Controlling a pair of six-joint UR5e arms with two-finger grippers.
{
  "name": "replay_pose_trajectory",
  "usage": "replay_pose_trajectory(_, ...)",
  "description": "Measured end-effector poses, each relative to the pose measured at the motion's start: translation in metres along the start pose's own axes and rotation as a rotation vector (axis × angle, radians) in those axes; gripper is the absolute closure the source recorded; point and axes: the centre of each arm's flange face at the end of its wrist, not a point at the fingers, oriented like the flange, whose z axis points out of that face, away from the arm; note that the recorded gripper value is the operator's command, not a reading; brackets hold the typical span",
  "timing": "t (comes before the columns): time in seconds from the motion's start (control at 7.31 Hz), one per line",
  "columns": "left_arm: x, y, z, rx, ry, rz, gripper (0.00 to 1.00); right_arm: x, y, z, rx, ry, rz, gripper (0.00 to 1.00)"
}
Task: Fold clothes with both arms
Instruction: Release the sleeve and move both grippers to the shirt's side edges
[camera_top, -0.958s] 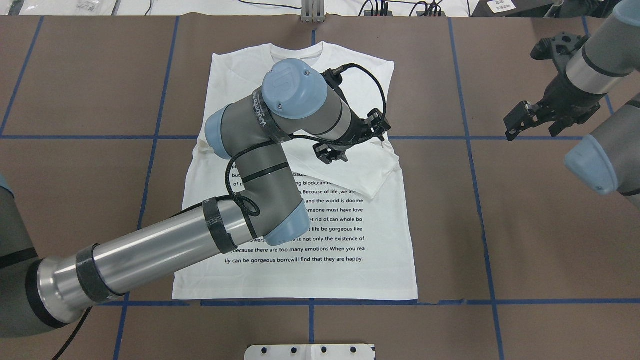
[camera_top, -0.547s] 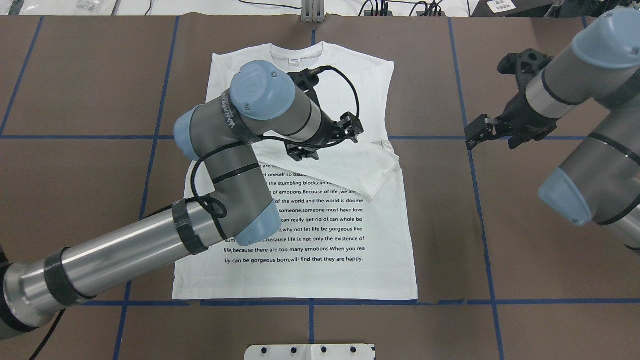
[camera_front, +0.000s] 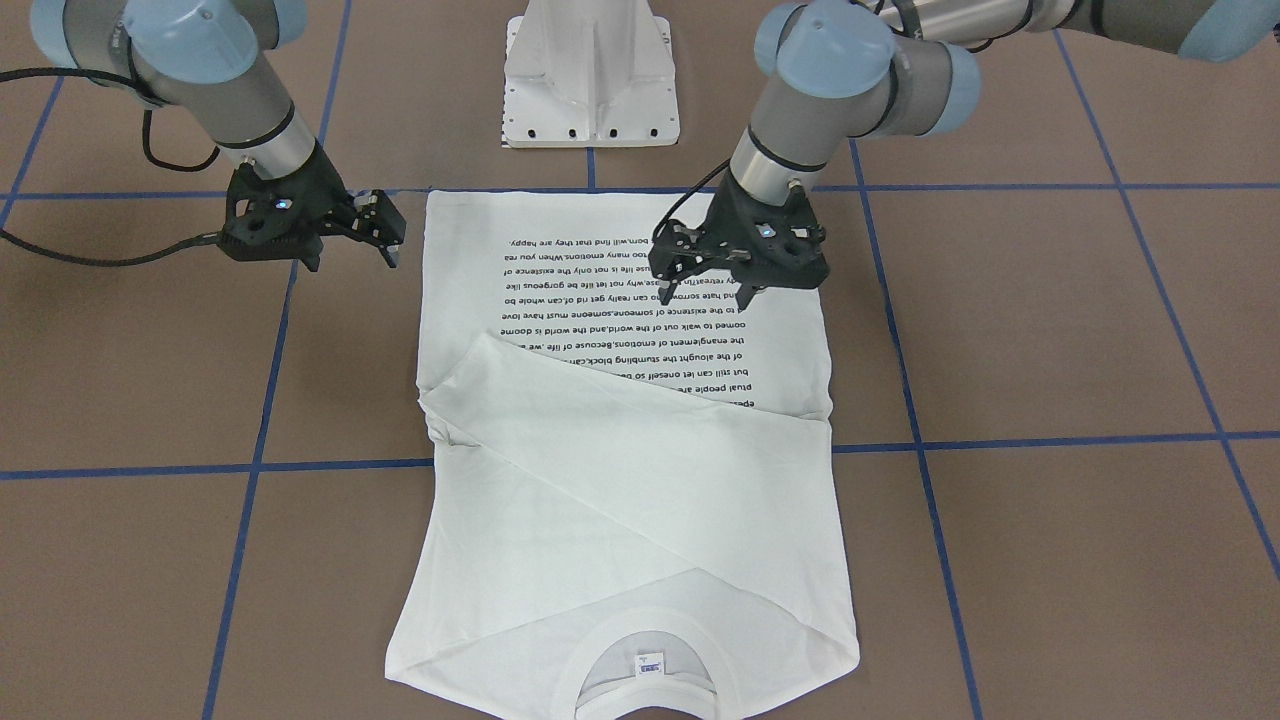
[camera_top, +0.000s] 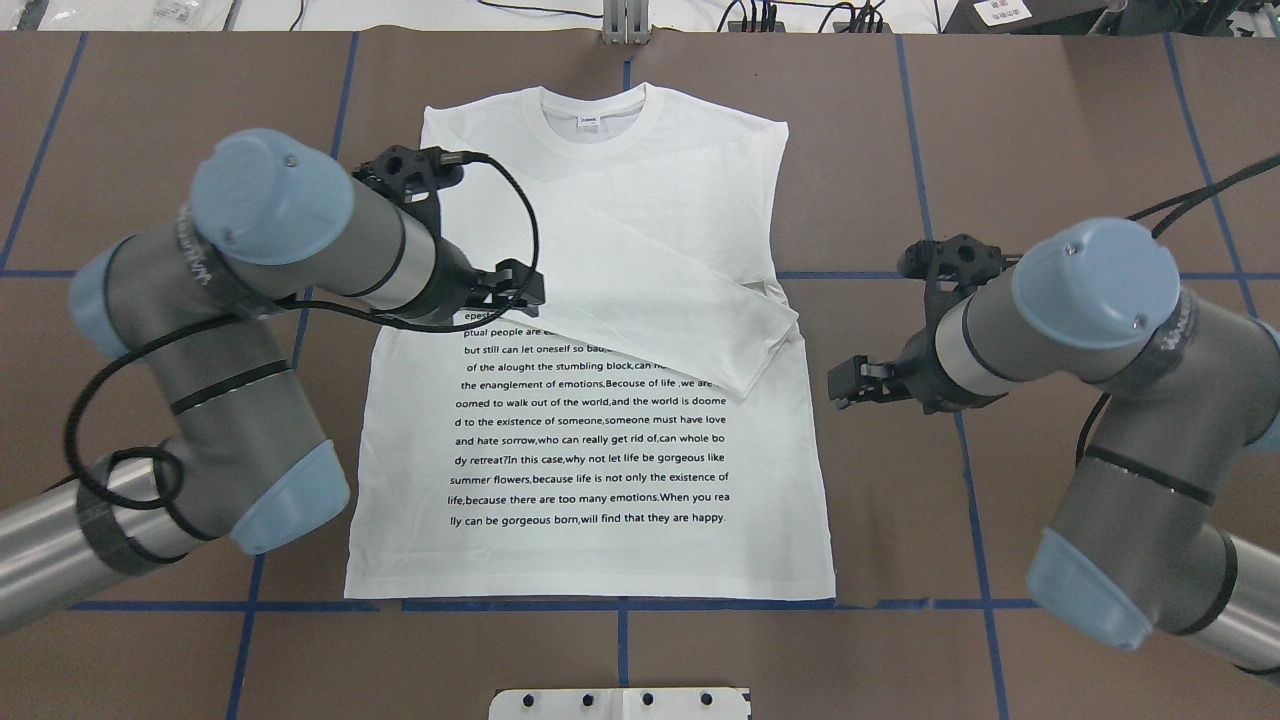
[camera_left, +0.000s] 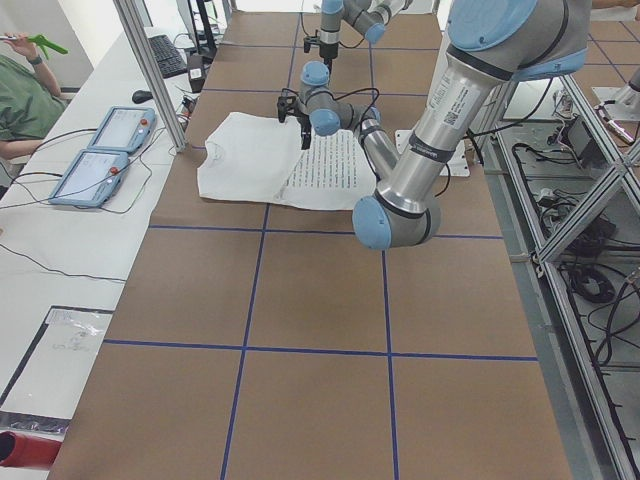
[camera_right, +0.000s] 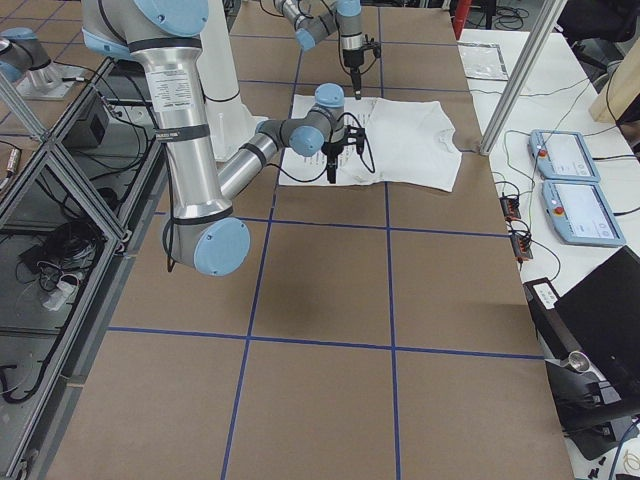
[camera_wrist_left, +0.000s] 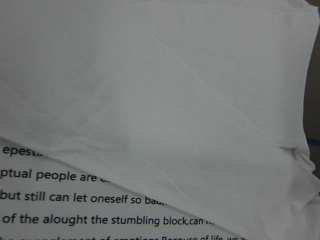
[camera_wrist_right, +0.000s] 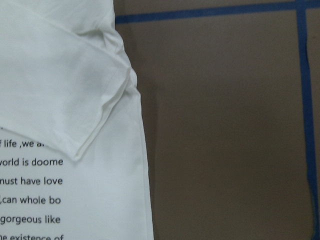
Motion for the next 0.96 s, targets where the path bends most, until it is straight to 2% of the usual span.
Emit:
replay_pose_trajectory(0.27,-0.057,0.019,-0.029,0.001,-0.037,0.047,0.0,-0.029,0.07,0.028,0.006,0.021,0.03,0.0)
replay_pose_trajectory(0.55,-0.08,0.029,-0.038,-0.003,-0.055,0.052,0.0,-0.047,0.125,0.053,0.007,0.043,0.037,0.02)
replay_pose_trajectory(0.96,-0.087,0.034,-0.048,-0.002,-0.055,0.052,0.0,-0.046,0.145,0.08,-0.013,0.088,0.031,0.06)
